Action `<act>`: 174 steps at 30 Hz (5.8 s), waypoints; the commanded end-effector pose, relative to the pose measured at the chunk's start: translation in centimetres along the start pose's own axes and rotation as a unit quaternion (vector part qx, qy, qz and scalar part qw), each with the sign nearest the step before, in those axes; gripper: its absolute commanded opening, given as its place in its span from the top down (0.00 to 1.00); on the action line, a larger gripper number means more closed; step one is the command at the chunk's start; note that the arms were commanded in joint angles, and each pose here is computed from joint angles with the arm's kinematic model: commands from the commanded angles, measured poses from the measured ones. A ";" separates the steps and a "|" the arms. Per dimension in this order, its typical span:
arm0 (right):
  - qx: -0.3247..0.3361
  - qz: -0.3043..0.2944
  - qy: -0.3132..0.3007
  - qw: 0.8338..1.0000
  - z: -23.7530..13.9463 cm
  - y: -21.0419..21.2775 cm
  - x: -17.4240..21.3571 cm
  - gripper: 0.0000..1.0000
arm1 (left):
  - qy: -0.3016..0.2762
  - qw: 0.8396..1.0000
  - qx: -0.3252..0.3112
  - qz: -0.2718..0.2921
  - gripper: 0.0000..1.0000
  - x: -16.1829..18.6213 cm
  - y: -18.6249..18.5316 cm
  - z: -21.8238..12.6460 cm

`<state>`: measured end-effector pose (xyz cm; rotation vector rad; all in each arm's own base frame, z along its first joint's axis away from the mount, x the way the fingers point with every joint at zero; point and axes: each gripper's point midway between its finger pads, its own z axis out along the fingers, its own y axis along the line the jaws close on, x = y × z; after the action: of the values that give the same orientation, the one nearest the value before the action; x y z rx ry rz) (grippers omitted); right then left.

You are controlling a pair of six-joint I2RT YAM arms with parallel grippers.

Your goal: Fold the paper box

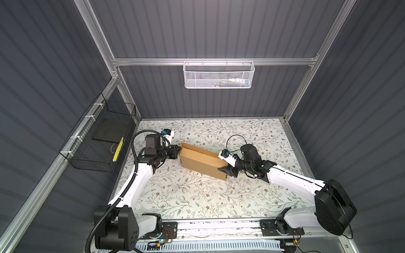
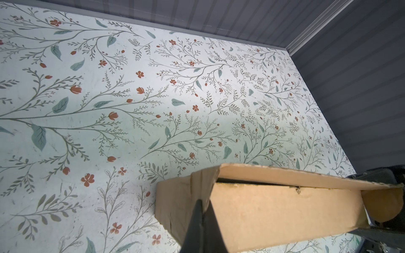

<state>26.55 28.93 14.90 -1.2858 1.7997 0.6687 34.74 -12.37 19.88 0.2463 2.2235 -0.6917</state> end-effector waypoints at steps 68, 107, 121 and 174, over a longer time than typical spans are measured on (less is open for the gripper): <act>0.018 0.059 0.006 0.998 -0.7 -1.0 1.1 0.41 | -0.052 0.993 -0.097 -0.037 1.00 4.5 3.7 0.5; 0.069 0.045 -0.019 0.996 -6.2 0.7 1.0 0.37 | -0.058 0.992 -0.104 -0.049 1.00 4.0 2.6 0.8; 0.150 0.046 -0.028 0.987 -9.5 -0.5 0.6 0.40 | -0.057 0.992 -0.108 -0.040 1.00 3.4 1.8 0.9; 0.182 0.371 0.037 0.910 -6.0 -5.0 -3.5 0.78 | -0.053 0.992 -0.109 -0.031 1.00 3.9 1.0 0.9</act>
<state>29.37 23.83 20.13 -0.3728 2.3855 0.6140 34.39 -12.47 18.56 0.0425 2.0790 -0.4994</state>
